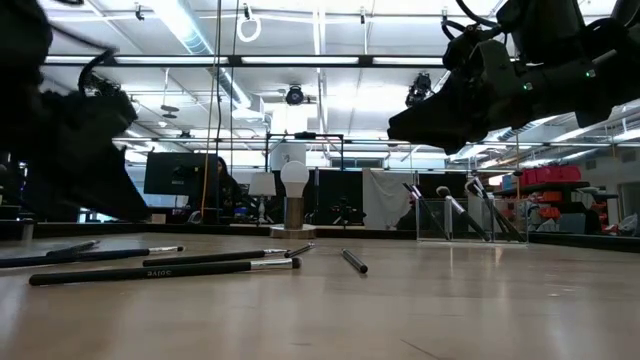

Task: Put items in baskets/containers
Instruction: Put the silver liner brush into the transparent organizer

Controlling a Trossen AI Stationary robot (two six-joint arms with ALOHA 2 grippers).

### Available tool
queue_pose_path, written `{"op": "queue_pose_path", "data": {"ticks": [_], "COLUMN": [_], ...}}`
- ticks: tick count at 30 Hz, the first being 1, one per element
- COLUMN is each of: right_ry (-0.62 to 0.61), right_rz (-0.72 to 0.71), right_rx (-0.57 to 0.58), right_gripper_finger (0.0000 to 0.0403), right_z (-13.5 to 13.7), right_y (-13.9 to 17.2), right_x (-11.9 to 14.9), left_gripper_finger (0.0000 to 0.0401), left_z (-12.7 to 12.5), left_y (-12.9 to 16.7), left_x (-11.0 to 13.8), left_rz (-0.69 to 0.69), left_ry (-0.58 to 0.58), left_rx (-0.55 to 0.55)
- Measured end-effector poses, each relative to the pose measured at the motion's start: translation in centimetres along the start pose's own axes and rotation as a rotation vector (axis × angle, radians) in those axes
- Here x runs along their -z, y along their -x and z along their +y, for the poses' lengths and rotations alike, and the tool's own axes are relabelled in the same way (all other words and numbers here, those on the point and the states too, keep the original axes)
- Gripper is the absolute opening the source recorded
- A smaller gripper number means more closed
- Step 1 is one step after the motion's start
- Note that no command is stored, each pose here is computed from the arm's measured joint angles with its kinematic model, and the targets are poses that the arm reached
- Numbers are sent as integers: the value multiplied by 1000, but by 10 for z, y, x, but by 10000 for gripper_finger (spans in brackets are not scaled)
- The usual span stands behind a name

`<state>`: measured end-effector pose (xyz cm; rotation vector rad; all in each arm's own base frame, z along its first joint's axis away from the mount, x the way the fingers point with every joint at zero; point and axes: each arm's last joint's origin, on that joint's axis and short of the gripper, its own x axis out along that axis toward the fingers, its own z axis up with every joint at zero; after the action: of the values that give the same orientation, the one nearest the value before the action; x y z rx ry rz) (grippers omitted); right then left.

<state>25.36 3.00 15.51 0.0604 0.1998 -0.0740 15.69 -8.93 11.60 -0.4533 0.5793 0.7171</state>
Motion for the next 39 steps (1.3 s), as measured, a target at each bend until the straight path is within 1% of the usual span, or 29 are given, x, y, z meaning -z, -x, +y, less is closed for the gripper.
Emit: {"op": "queue_pose_path", "data": {"ticks": [2,5,8,10,14,17,19,22,26,31,34,39], "right_ry": [0,0,0,0,3,4,4,5,9,9,3,1], "right_rz": [0,0,0,0,2,2,2,3,8,10,10,10], "right_rx": [0,0,0,0,0,0,0,0,22,24,24,23], "right_gripper_finger": [151,151,151,151,151,151,151,151,151,151,151,151], "right_z": [0,0,0,0,0,0,0,0,-1,-1,-1,-1], "right_y": [0,0,0,0,0,0,0,0,0,0,0,0], "right_x": [0,0,0,0,0,0,0,0,1,1,1,1], "left_gripper_finger": [160,149,132,120,97,89,89,98,121,144,149,145], "left_z": [-5,-11,-12,-11,-8,-7,-8,-9,-9,-11,-11,-12], "left_y": [7,13,17,18,20,20,19,16,12,10,10,6], "left_x": [-6,-10,-9,-9,-10,-11,-10,-9,-5,-3,-3,1], "left_rz": [73,206,346,384,357,315,300,295,292,292,291,263], "left_ry": [28,110,173,195,238,289,303,308,302,298,298,289], "left_rx": [31,41,-7,-57,-113,-119,-114,-127,-147,-146,-148,-155]}}
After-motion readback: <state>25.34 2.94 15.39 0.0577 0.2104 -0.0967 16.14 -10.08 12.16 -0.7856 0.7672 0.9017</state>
